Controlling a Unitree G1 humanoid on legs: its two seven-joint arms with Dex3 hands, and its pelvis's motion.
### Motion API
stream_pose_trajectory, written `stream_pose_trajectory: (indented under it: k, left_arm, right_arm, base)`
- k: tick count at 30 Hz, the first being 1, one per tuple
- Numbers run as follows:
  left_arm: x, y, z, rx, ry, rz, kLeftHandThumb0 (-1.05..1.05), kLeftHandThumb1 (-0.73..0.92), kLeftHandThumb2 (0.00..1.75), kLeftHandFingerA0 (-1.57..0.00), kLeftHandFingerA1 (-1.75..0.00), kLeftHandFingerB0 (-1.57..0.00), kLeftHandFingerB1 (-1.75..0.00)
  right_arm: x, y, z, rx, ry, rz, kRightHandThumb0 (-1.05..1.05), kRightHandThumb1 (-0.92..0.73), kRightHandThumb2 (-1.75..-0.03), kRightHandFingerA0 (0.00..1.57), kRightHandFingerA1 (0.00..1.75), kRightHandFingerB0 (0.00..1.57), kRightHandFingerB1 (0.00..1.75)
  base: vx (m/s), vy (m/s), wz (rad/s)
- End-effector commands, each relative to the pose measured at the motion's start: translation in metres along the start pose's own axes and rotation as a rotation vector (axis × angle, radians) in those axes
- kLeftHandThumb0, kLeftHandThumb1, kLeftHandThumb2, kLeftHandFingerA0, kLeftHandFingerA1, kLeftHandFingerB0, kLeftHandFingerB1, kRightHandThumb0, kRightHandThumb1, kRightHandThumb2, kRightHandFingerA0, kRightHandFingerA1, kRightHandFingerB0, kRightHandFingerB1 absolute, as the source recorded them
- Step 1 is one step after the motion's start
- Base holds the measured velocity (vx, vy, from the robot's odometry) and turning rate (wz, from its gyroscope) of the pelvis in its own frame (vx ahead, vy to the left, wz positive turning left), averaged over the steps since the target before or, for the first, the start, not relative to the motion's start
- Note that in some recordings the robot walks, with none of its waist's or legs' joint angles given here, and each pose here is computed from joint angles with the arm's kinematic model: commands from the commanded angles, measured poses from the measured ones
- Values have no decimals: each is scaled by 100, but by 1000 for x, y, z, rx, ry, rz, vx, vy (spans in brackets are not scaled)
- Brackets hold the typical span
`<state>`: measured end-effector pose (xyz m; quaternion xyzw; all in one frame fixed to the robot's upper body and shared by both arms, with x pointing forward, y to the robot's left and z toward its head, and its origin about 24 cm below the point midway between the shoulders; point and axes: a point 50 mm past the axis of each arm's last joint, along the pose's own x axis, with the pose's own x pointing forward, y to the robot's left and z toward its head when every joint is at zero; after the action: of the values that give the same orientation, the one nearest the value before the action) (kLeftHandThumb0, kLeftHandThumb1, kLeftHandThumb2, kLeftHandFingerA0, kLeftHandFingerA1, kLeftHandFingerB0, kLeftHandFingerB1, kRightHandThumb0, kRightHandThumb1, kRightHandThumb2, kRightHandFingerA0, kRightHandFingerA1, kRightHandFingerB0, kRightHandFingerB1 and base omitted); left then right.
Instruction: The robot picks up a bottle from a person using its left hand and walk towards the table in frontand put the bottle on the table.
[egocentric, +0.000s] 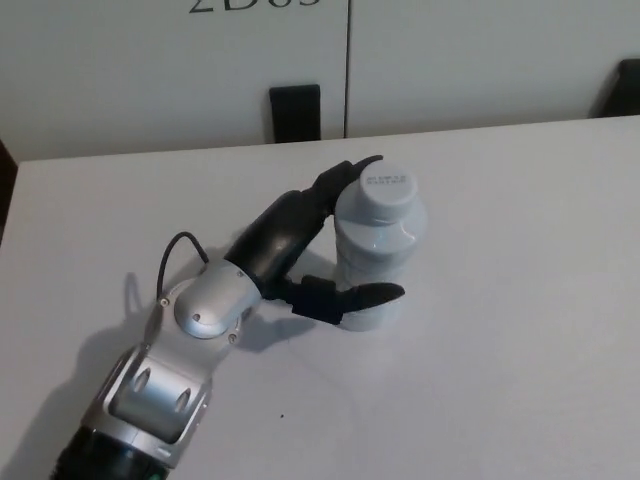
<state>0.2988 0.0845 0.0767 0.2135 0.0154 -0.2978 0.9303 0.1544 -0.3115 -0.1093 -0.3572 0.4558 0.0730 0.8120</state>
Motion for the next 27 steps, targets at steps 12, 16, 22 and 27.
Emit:
stream_pose_trajectory:
  k: [12, 16, 22, 27]
  left_arm:
    - [-52, 37, -11, 78, -13, -32, -91, 52, 58, 0, 0, 0, 0]
    - [-84, 47, -24, 37, -16, 7, -90, 54, 57, 0, 0, 0, 0]
    - [-143, 42, -46, -64, -6, 82, -90, 53, 56, 0, 0, 0, 0]
    - [-184, 22, -45, -119, -51, 141, -93, 51, 57, 0, 0, 0, 0]
  right_arm:
    - [-1, -3, -5, -6, 28, 10, -35, -75, -62, 58, 42, 46, 37]
    - [-3, 1, -11, -4, 49, 19, -34, -75, -62, 58, 42, 46, 37]
    - [-9, 13, -27, -8, 76, 50, -35, -75, -62, 59, 43, 48, 38]
    - [-14, 21, -40, 8, 107, 65, -34, -75, -62, 58, 42, 47, 37]
  base:
    - [-57, -227, 1]
    - [-68, -235, 1]
    - [-12, -39, 0]
    - [0, 0, 0]
